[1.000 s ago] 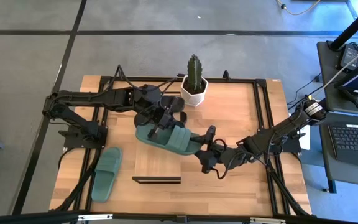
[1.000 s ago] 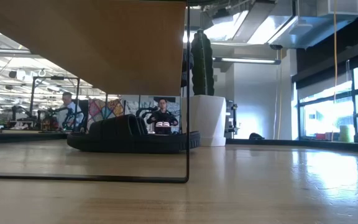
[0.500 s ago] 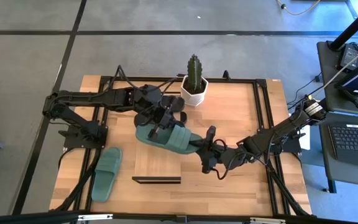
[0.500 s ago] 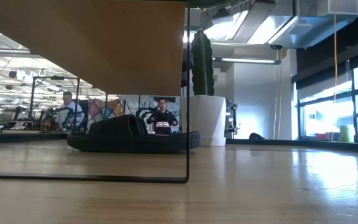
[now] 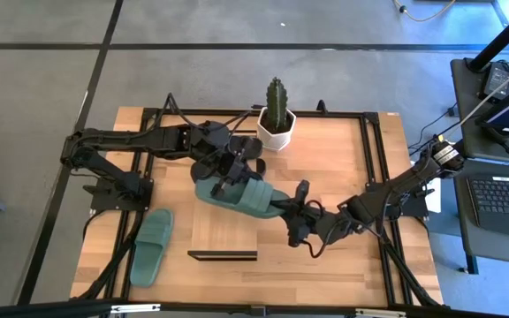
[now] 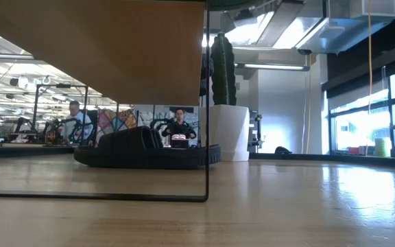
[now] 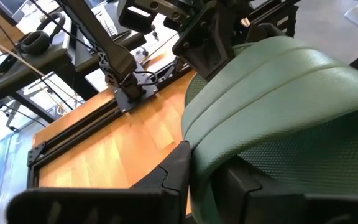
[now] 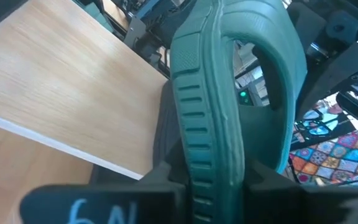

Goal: Pick and place slides into the shelf
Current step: Put the green slides under the shelf

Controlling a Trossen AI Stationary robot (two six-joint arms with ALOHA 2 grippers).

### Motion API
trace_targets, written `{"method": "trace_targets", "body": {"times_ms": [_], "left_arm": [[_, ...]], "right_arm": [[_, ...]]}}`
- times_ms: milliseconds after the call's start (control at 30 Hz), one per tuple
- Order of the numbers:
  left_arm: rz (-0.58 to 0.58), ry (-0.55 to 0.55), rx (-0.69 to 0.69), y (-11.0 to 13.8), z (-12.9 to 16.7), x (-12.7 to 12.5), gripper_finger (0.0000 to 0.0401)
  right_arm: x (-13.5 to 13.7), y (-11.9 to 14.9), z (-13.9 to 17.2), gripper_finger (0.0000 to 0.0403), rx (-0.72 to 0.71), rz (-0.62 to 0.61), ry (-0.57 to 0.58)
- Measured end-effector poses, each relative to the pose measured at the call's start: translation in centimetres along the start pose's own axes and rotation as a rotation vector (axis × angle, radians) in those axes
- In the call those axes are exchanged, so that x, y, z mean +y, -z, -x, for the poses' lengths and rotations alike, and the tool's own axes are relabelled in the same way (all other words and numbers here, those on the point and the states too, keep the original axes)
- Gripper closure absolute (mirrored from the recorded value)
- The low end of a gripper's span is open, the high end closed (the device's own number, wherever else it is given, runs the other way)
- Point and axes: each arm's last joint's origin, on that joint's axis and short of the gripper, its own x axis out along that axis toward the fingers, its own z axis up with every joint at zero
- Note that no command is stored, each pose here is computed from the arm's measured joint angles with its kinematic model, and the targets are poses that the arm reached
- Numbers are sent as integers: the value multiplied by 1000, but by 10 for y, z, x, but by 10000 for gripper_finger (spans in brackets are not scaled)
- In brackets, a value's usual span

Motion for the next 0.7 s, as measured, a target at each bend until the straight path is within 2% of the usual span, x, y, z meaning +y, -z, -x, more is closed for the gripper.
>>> {"method": "trace_targets", "body": {"times_ms": [167,433,567,700], "left_arm": [[32,6,-7,-1,0,0,308],[37,-2,-23,-4,7,-1,216],[38,-74,-18,-9,20,0,200],[72,-127,-21,-12,33,-1,199]], "right_arm": [[4,-1,7,357,28,17,47],[14,-5,30,357,127,68,235],[22,-9,49,358,154,79,339],[30,-13,69,358,148,80,391]]}}
